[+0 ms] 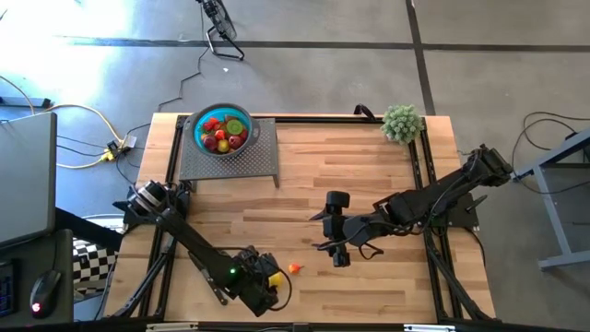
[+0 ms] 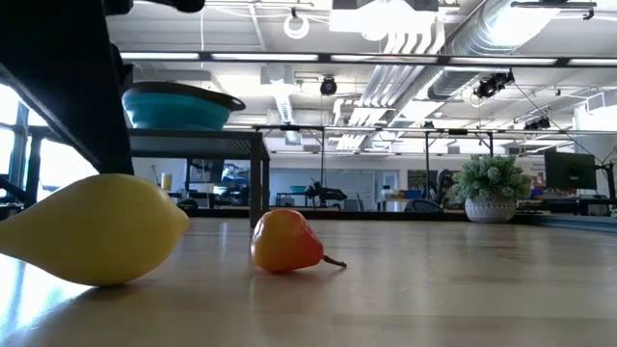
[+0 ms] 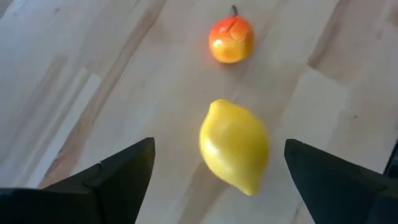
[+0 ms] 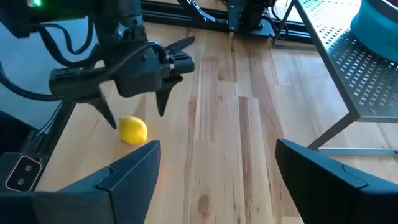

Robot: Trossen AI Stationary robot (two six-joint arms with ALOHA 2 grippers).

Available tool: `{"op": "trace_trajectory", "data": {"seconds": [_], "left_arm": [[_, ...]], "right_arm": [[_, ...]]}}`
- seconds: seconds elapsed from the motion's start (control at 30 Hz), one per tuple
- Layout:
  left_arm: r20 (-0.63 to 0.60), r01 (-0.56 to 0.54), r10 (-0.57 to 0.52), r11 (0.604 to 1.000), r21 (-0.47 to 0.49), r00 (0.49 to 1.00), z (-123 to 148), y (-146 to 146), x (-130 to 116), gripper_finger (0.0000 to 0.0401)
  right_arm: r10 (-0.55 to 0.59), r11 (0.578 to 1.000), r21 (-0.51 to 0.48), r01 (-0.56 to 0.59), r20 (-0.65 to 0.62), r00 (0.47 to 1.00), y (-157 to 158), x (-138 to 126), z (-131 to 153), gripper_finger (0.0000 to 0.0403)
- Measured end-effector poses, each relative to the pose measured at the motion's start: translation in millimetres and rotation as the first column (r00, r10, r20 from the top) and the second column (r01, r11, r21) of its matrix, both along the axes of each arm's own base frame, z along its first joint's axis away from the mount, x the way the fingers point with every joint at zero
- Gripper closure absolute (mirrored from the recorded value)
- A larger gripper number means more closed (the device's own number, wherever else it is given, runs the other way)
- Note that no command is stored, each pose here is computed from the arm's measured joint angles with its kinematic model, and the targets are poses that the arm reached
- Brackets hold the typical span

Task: Pick & Place Fruit
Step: Put the lemon into the blue strainer bowl on the shelf

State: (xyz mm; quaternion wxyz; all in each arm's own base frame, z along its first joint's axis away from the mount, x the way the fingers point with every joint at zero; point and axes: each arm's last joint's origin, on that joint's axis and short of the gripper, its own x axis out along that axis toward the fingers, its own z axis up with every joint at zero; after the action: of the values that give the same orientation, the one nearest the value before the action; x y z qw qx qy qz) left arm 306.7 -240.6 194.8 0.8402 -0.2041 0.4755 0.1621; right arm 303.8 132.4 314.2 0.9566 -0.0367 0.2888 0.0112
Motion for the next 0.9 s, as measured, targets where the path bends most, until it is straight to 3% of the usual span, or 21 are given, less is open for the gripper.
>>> {"op": "trace_trajectory", "data": {"seconds": [0.47,0.9], "left_arm": [[-0.008,-0.043,0.043,0.998,-0.036,0.999,-23,-5,10,0.0048],[-0.005,-0.069,0.069,0.996,-0.052,0.998,-24,-6,11,0.0048]], "right_arm": [[-0.002,1.000,0.003,0.002,-0.001,1.000,0,0,0,0.0094],[-0.004,1.000,0.006,0.004,-0.001,1.000,0,0,0,0.0094]]}}
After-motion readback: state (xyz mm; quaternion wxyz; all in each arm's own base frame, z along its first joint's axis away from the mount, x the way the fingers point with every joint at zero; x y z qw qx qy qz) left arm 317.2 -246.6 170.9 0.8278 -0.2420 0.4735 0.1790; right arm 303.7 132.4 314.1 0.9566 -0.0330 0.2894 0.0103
